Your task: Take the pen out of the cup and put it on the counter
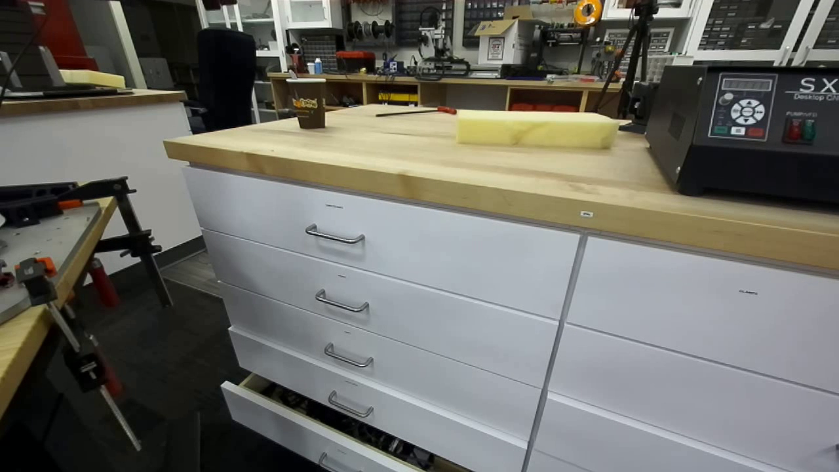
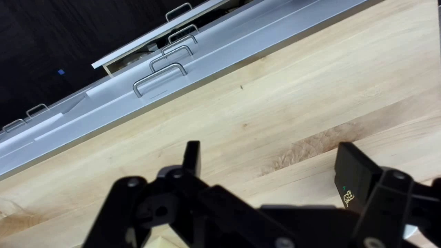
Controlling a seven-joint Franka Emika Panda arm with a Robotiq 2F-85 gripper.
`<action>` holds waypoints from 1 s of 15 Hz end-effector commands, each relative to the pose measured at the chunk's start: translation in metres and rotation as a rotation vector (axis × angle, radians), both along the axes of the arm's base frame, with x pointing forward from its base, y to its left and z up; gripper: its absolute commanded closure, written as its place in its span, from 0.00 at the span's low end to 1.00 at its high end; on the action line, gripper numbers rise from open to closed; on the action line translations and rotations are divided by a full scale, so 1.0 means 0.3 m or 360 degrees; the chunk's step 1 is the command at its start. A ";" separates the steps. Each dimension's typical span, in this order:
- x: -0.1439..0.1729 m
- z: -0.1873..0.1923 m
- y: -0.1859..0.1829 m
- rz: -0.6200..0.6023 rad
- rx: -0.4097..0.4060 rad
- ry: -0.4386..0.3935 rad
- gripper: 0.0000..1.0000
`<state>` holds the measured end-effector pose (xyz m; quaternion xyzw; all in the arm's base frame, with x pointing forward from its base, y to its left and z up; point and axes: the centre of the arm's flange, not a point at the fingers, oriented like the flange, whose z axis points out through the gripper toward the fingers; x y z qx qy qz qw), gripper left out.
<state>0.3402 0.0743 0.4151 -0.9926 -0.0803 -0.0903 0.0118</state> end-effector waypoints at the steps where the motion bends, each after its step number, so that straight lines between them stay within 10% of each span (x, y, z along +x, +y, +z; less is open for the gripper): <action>1: 0.041 -0.070 0.121 0.0024 -0.0062 0.0021 0.00; 15: 0.171 -0.220 0.452 0.0211 -0.0074 0.0101 0.00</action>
